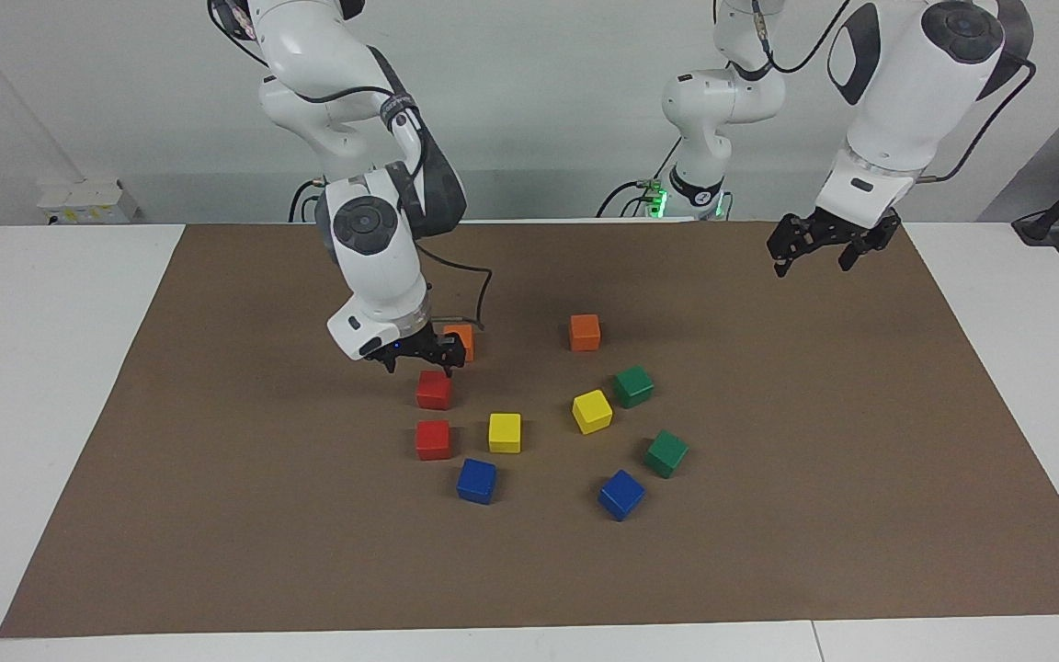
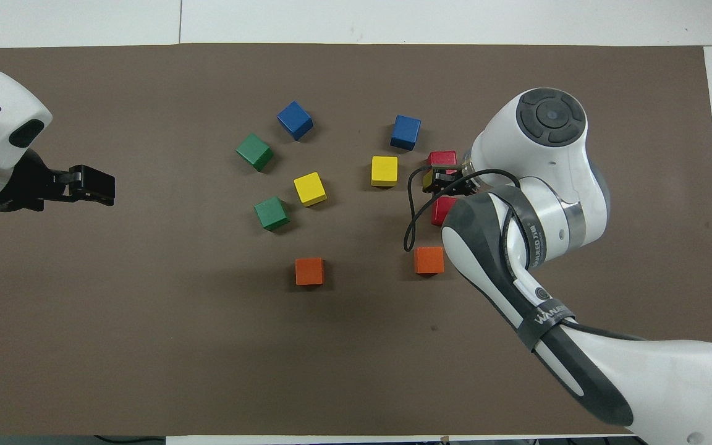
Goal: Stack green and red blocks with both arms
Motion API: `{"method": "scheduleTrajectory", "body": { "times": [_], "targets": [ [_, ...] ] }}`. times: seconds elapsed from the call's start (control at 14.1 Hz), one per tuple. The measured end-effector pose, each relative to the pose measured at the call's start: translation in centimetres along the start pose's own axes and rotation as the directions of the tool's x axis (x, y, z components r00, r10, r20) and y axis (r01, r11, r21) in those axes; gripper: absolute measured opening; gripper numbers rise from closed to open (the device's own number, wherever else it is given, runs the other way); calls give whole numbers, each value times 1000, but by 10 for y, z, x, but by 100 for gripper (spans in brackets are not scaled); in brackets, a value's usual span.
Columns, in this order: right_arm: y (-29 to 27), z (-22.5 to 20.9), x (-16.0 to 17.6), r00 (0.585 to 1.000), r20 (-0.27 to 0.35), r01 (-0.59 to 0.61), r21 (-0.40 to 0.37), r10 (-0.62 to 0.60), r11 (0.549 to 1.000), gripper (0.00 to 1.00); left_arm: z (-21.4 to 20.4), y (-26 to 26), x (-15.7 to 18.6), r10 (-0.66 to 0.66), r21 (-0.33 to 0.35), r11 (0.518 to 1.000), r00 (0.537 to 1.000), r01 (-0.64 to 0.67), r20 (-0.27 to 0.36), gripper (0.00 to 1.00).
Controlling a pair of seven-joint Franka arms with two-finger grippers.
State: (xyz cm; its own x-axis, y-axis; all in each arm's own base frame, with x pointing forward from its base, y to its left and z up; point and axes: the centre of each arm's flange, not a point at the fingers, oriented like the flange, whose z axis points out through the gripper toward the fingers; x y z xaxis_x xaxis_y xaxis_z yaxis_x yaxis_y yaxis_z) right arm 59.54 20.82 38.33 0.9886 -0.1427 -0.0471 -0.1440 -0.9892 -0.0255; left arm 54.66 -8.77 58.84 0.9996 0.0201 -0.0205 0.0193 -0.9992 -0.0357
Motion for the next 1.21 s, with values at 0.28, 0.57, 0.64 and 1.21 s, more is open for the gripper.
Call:
{"method": "scheduleTrajectory", "body": {
  "times": [0.28, 0.57, 0.64, 1.21],
  "targets": [
    [-4, 24, -2, 1000, -12, 2, 10, -1, 1000, 100, 29, 52, 7, -84, -27, 996, 995, 85, 47, 100],
    [-10, 48, -4, 1000, -14, -1, 15, 1, 1000, 100, 89, 114, 42, -140, -63, 988, 989, 143, 47, 100],
    [-9, 56, -5, 1000, -16, -2, 17, 2, 1000, 100, 107, 130, 46, -151, -65, 986, 987, 155, 56, 100],
    [3, 79, -10, 1000, -1, -15, 8, 15, 1000, 90, 193, 191, 44, -287, -67, 954, 955, 292, 75, 100]
  ]
}}
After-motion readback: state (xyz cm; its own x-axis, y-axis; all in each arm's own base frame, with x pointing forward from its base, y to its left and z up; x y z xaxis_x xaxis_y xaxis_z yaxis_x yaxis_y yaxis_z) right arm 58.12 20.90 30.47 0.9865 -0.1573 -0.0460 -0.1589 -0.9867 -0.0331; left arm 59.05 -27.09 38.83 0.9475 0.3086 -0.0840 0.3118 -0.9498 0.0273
